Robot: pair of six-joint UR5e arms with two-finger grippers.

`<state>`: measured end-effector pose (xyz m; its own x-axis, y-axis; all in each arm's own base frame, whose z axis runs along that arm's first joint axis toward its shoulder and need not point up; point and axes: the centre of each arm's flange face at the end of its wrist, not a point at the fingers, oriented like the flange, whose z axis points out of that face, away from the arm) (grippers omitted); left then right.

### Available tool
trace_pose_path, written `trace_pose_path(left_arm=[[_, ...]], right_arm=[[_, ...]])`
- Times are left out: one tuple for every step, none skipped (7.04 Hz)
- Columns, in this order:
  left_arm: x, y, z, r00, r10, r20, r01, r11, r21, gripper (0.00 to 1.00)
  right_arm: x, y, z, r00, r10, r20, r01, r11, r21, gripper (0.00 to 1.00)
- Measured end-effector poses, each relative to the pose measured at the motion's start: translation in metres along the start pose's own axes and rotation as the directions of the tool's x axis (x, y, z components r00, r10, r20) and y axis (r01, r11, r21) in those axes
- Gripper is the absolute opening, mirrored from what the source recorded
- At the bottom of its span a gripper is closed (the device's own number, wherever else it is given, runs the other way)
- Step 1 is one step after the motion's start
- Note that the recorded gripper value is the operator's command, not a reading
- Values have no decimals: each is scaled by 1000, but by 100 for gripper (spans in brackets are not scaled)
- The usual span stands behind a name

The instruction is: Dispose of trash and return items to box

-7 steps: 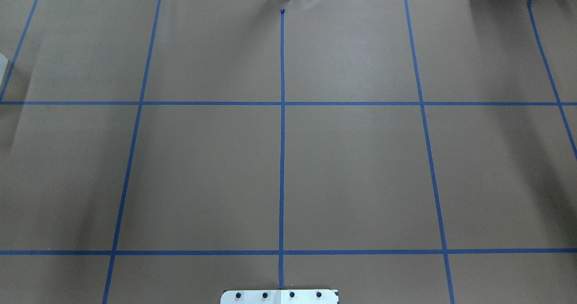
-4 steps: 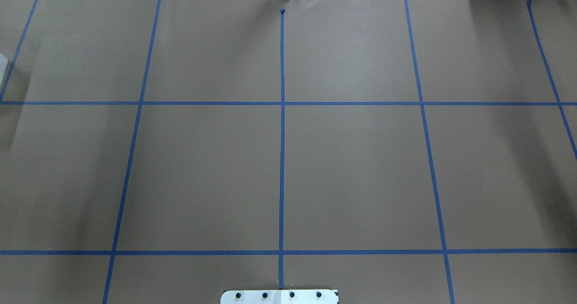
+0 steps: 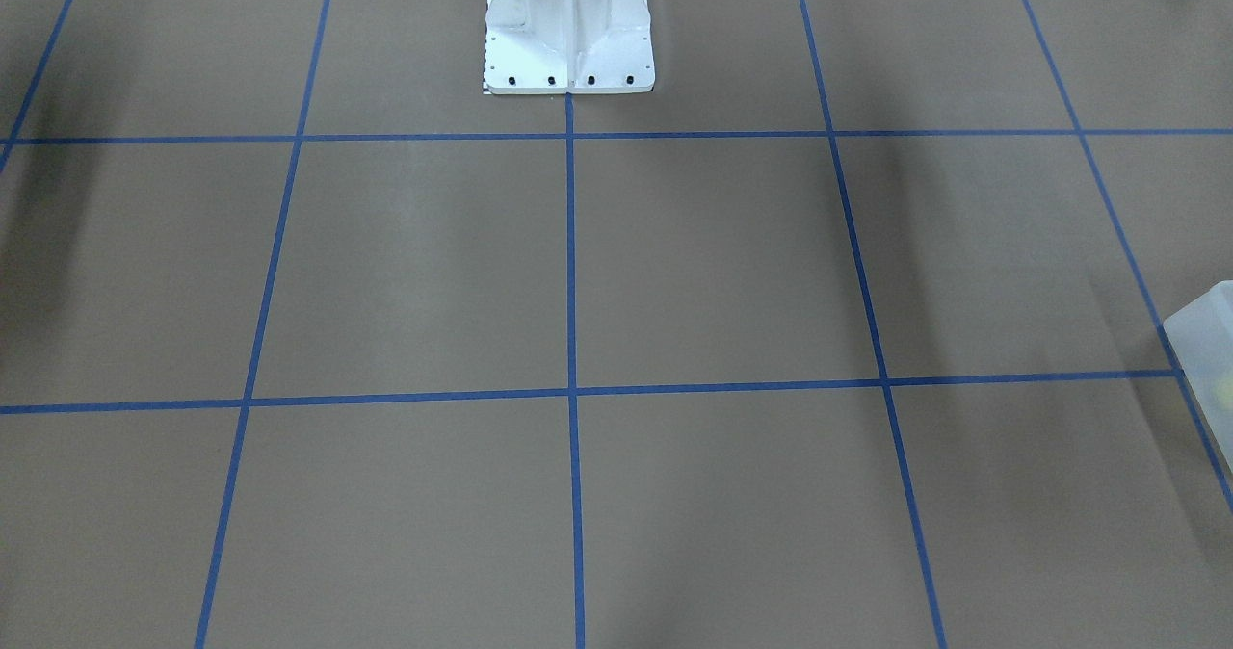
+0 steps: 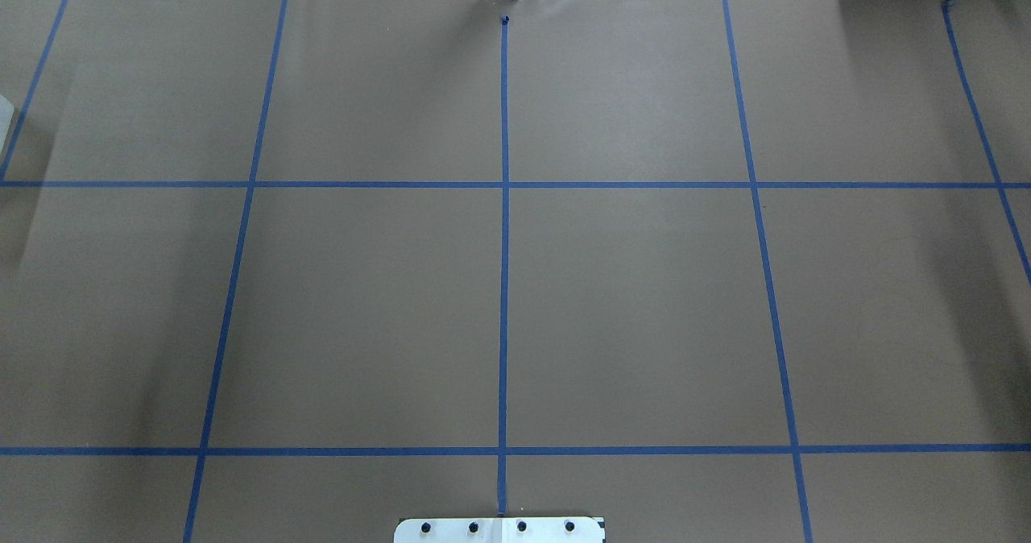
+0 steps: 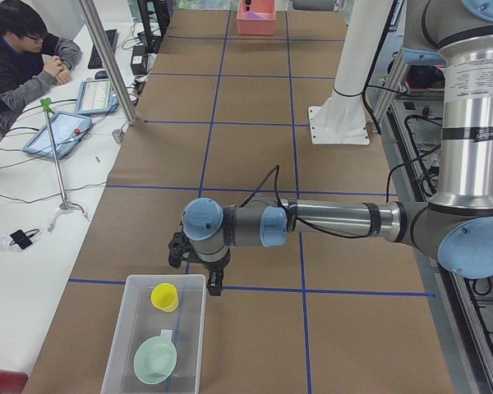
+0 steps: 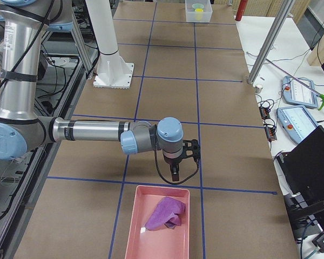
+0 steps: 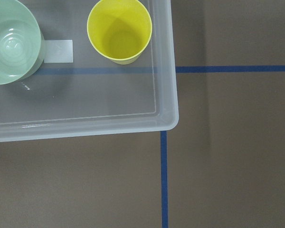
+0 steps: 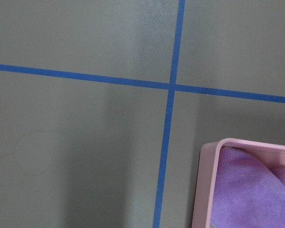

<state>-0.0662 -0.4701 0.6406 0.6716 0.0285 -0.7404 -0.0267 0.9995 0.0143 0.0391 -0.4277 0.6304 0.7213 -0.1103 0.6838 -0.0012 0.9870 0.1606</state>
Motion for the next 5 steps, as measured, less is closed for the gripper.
trace_pose_path(left_arm=[[1,0,-1,1000,1,2,-1,1000,2,99],[1,1,-2,1000,1,3,-1,1000,2,99],[1,1,-1,1000,-1,6,1,1000,2,99],[0,2,-1,1000,-3,8,3,1000,1,99],[0,2,-2,1000,-3,8,3,1000,2,99]], right_arm=[[3,3,1,1000,-8,-17,8,1000,0,100],[5,6,2,1000,-18,-23,18,1000,-4,100],[5,8,2,1000,-22,-12,22,1000,-8,100],[1,8,2,1000,-20,12,20,1000,-17,100],[-4,7,3,999,-14,30,15,999,-35,100]])
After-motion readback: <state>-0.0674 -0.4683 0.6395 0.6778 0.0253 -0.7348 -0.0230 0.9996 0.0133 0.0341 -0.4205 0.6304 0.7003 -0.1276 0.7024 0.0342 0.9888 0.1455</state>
